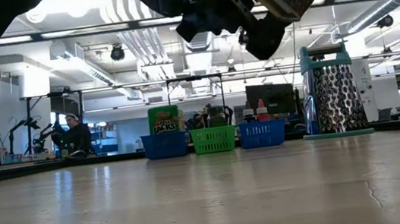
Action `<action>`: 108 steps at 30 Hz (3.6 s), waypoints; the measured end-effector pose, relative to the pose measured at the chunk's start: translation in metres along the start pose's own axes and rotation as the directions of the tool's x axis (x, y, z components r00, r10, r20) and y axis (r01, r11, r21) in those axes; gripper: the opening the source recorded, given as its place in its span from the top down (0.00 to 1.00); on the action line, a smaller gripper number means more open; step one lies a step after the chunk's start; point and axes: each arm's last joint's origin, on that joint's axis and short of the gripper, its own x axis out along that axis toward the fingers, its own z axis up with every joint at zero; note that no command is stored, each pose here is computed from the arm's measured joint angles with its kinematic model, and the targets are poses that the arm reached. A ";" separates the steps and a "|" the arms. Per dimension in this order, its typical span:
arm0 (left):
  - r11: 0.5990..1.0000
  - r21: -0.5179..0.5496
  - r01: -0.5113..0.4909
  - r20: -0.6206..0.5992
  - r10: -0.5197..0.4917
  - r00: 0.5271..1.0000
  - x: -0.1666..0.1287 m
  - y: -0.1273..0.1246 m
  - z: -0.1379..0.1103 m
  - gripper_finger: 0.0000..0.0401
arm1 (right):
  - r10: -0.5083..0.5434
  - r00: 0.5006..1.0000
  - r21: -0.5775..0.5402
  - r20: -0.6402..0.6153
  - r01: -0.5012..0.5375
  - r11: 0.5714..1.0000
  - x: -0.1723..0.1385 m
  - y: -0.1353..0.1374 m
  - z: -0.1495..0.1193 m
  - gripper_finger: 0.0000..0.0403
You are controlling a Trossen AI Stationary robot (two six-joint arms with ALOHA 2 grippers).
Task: Pick & Place Kitchen Items
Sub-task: Put the red seasoning can into the green bin
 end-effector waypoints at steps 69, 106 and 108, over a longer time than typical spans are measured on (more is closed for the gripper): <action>0.919 0.194 -0.342 -0.146 0.372 0.917 -0.107 -0.134 0.018 0.10 | 0.059 0.987 0.167 -0.149 -0.034 0.985 0.037 -0.093 -0.011 0.46; 0.673 0.162 -0.722 0.350 0.645 0.679 -0.120 -0.196 -0.096 0.10 | 0.094 0.971 0.278 -0.219 -0.030 0.960 0.167 -0.246 -0.026 0.46; 0.679 0.162 -0.716 0.355 0.637 0.684 -0.119 -0.198 -0.094 0.10 | 0.088 0.971 0.318 -0.224 -0.013 0.948 0.174 -0.252 -0.027 0.46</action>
